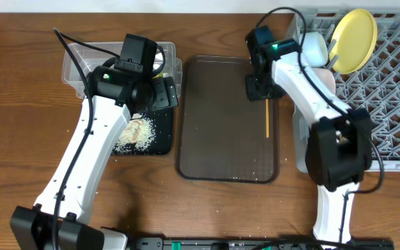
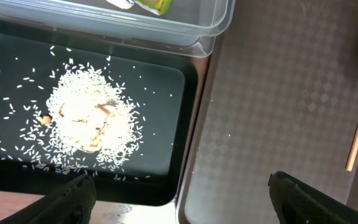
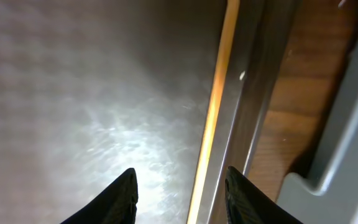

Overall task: Sort waste into correct bins and load items into the dishwasher rack
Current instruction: 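Return the right gripper to the brown tray and grasp the second chopstick, then carry the second chopstick with the right gripper into the rack and release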

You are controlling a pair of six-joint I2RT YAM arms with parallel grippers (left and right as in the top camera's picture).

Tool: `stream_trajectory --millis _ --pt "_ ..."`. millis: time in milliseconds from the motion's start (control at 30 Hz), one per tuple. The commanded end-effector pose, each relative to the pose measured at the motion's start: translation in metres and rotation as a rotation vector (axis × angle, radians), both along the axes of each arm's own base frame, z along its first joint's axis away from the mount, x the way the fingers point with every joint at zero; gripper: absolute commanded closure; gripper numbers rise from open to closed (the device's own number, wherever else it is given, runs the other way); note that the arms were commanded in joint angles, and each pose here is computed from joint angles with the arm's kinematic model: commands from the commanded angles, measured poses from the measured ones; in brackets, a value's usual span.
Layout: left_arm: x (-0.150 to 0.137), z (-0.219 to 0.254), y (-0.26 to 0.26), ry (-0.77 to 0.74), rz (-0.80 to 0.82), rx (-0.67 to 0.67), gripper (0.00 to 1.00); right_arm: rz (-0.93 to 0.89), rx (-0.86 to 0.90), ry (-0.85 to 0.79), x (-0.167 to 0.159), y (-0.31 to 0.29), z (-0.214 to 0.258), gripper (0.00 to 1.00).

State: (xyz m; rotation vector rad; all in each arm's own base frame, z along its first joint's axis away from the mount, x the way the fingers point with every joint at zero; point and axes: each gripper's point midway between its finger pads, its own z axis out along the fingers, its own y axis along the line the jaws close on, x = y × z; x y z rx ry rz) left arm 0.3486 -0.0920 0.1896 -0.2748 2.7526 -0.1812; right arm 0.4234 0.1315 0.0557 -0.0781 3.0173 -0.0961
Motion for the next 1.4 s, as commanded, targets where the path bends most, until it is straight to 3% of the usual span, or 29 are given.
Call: stream_trajectory --millis 0,567,700,767,900,1033,1200,1367 --pt "0.002 0.000 0.004 -0.003 0.008 0.012 0.09 -0.062 -0.034 0.025 -0.001 -0.005 -0.015 0.58" --pt "0.002 0.000 0.004 -0.003 0.008 0.012 0.09 -0.110 -0.089 0.126 -0.032 -0.021 -0.070 0.70" --pt "0.002 0.000 0.004 -0.003 0.008 0.012 0.09 -0.109 -0.073 0.139 -0.037 -0.019 -0.078 0.79" --pt "0.002 0.000 0.004 -0.003 0.008 0.012 0.09 -0.109 -0.074 0.141 -0.038 -0.020 -0.079 0.99" --pt "0.002 0.000 0.004 -0.003 0.008 0.012 0.09 -0.093 -0.058 0.129 -0.033 -0.016 -0.071 0.99" --pt "0.002 0.000 0.004 -0.003 0.008 0.012 0.09 -0.048 0.004 0.081 -0.018 -0.009 -0.030 0.99" --pt "0.002 0.000 0.004 -0.003 0.008 0.012 0.09 0.032 0.036 -0.070 -0.004 -0.030 0.074 0.99" --pt "0.002 0.000 0.004 -0.003 0.008 0.012 0.09 0.078 0.021 -0.275 -0.011 -0.070 0.171 0.99"
